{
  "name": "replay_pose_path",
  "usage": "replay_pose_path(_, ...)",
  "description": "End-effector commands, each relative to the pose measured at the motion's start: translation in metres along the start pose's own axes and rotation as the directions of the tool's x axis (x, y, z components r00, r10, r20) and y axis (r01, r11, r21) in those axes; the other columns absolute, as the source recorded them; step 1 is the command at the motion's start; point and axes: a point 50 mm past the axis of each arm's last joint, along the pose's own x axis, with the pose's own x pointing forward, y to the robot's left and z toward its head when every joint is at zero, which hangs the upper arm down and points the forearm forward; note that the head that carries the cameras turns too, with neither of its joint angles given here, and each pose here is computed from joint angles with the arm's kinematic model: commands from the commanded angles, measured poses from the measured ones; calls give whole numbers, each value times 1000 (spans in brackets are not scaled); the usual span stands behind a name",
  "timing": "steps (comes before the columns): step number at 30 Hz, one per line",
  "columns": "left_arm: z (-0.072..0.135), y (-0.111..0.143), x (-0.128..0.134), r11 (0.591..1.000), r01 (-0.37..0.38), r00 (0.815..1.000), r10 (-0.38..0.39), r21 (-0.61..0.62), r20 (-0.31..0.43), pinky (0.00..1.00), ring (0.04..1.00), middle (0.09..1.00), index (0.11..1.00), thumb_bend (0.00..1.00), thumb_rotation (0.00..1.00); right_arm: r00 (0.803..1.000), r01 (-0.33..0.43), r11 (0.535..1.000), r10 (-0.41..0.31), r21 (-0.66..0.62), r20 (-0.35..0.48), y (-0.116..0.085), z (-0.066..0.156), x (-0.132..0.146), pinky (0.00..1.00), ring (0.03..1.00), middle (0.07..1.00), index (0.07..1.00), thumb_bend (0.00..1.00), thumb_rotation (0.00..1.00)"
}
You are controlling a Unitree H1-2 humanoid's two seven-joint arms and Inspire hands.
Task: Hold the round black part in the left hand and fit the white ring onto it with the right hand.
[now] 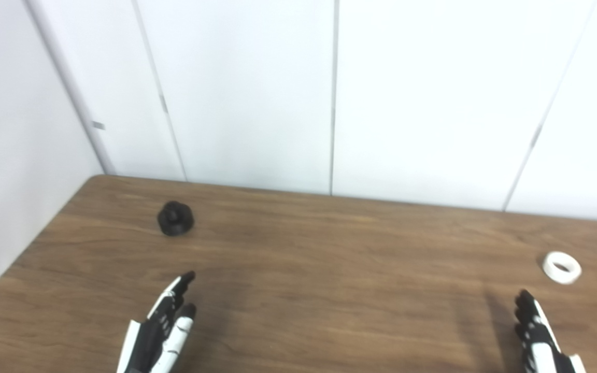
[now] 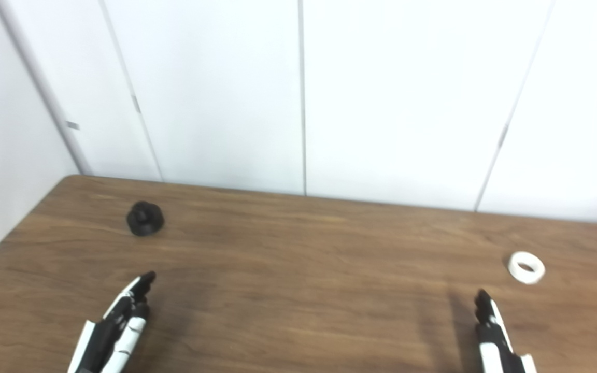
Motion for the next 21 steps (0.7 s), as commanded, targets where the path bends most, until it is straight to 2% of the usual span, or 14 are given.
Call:
replay_pose_path(1,-14,-17,-10,999,-13,999,12,-30,-47,990,964,936,893,577,701,1000,-20,1000,20,-10,-14,-10,-6,-18,1000,1000,998,996,425,982)
replay_pose_path(4,-14,-19,-10,1000,-6,999,5,-28,-40,999,971,938,891,579,687,999,-33,999,33,-4,-8,-10,-8,-17,1000,1000,1000,1000,392,984)
replay_pose_path(11,-13,-19,-7,1000,1,1000,-1,-29,-22,970,960,933,890,595,618,999,-40,999,40,4,-9,-11,-9,-17,1000,1000,1000,1000,463,958)
replay_pose_path(17,-9,-19,-9,999,-31,999,31,-8,-14,945,948,917,873,636,443,999,-41,999,40,-27,-18,-13,-8,-17,1000,1000,993,990,471,975)
replay_pose_path(21,2,-14,-6,996,-62,998,63,58,-10,927,928,906,867,769,280,999,-41,999,41,-6,-24,-12,-9,-16,1000,1000,989,984,484,963)
